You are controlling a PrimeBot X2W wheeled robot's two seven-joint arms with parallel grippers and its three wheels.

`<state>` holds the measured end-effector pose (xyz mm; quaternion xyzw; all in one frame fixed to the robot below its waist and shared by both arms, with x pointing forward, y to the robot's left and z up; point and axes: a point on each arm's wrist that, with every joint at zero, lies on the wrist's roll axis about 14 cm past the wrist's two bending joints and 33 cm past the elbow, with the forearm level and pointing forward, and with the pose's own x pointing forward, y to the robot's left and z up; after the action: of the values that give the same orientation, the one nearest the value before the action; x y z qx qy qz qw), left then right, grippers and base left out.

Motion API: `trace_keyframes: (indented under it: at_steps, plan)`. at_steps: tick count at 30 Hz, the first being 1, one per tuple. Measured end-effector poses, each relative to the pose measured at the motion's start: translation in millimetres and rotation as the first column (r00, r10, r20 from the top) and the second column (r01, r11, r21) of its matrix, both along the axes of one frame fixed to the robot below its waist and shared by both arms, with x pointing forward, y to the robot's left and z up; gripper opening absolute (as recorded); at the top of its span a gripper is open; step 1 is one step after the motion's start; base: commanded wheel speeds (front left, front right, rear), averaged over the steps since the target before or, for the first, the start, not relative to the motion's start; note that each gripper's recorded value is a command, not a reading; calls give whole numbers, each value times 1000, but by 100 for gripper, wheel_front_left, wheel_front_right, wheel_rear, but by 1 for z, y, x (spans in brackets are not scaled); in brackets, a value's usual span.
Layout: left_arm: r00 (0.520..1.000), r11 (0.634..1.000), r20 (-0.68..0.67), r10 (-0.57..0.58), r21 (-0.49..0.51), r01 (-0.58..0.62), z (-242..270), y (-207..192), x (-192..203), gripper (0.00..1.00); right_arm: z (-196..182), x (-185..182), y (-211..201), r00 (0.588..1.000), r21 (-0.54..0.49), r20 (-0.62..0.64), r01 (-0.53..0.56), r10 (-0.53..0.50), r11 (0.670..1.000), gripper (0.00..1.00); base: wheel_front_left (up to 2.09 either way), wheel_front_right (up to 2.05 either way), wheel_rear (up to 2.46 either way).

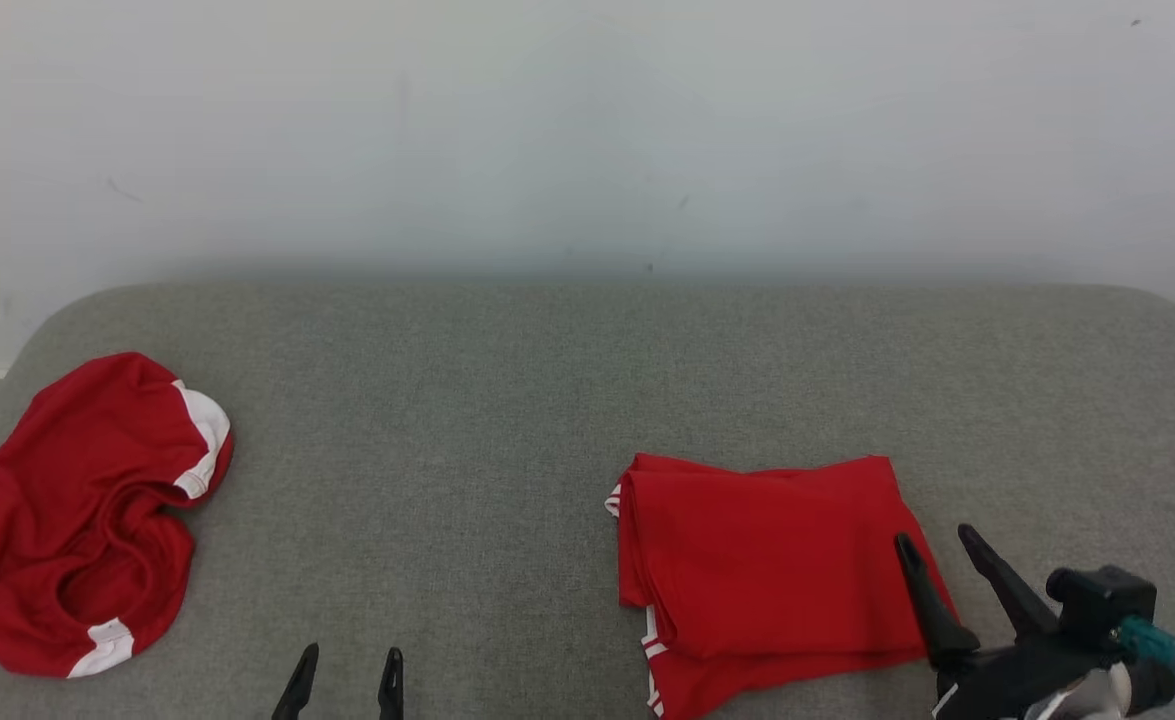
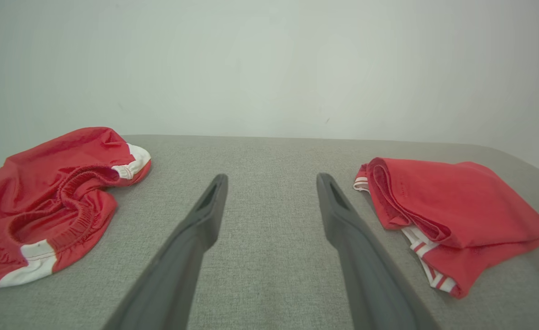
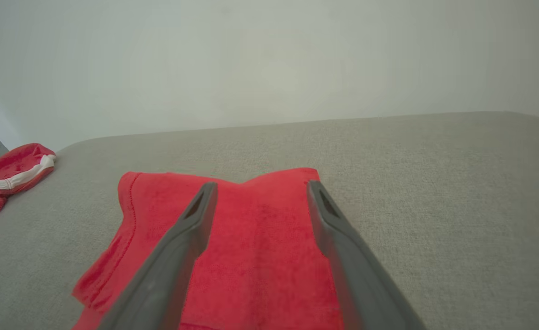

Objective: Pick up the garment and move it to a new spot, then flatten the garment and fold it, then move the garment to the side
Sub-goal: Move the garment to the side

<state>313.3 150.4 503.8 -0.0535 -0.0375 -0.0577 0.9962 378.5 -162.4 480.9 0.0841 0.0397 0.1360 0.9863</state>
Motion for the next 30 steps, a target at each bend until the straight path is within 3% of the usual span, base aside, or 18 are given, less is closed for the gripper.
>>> trace_keyframes:
  at_steps: [10,19,27,28,29,30]
  plan:
    - [1000,1000,-12,-4,11,4,-3,3,14,100,-40,39,-18,958,-103,-284,-78,46,992,100,0,0,0]
    - [999,1000,-42,-11,13,11,-12,3,34,100,-59,67,-35,933,-123,-359,-62,14,990,100,0,0,0]
    - [997,1000,-70,-22,13,23,-22,1,49,100,-98,60,-29,869,-130,-494,-113,35,985,100,0,0,0]
    - [997,1000,-73,-23,13,24,-23,1,50,100,-100,60,-29,865,-133,-501,-119,37,984,89,0,0,0]
    - [997,1000,-75,-25,13,26,-24,0,51,100,-101,59,-29,862,-134,-506,-124,39,983,71,0,0,0]
    - [997,1000,-75,-28,13,29,-24,-1,52,100,-101,60,-29,861,-134,-507,-126,41,983,38,0,0,0]
